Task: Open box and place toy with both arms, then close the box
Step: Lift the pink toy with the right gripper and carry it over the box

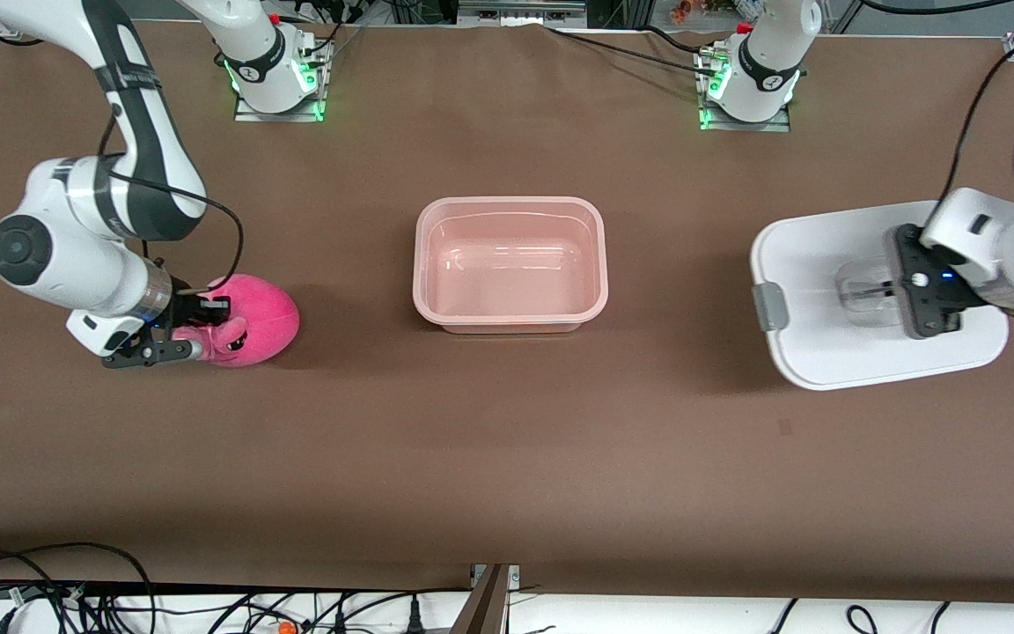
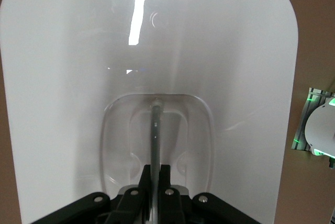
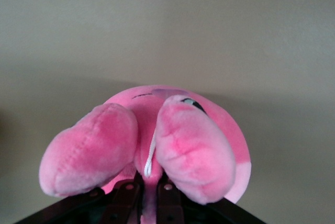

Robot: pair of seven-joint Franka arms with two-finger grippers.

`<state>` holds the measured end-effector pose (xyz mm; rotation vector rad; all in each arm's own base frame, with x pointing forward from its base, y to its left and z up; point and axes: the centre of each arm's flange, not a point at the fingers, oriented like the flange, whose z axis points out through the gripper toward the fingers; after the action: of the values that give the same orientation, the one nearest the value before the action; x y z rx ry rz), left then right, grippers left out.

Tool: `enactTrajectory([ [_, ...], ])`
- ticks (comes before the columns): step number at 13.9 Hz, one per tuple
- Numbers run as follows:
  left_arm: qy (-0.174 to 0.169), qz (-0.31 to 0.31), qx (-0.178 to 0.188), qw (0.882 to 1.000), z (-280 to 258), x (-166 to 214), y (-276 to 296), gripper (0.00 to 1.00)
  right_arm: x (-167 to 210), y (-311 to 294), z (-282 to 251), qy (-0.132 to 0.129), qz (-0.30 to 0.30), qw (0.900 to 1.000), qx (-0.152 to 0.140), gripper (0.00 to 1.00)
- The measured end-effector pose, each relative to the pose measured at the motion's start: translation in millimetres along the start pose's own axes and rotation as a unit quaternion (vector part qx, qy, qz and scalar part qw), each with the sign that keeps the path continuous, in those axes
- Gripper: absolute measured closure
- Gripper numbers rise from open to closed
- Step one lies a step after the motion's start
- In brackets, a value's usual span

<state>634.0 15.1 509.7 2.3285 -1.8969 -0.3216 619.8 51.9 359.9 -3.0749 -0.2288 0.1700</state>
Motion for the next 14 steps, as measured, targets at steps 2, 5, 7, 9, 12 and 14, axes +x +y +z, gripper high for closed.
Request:
enactTrajectory([
  [2, -0.015, -0.008, 0.003, 1.000, 0.8, -14.9, -2.9, 0.93, 2.7, -19.1, -34.2, -0.015, -0.024, 1.000, 0.004, 0.91],
  [5, -0.038, -0.013, 0.008, 0.999, 0.9, -23.2, -4.7, 0.93, -2.4, -78.5, -70.0, -0.053, -0.091, 0.994, 0.007, 0.91],
  [7, -0.038, -0.018, 0.007, 0.999, 1.5, -29.3, -5.7, 0.93, -9.1, -138.0, -85.5, -0.062, -0.153, 0.986, -0.002, 0.91],
  [9, -0.038, -0.019, 0.007, 0.999, 1.9, -31.4, -6.1, 0.93, -19.0, -199.4, -96.8, -0.056, -0.223, 0.972, -0.043, 0.91],
  [12, -0.038, -0.019, 0.007, 0.999, 1.8, -31.0, -6.0, 0.93, -38.7, -286.3, -100.6, -0.051, -0.360, 0.926, -0.105, 0.91],
  [14, -0.038, -0.018, 0.007, 0.999, 1.8, -30.7, -5.9, 0.93, -49.1, -336.2, -93.7, -0.051, -0.435, 0.890, -0.126, 0.91],
])
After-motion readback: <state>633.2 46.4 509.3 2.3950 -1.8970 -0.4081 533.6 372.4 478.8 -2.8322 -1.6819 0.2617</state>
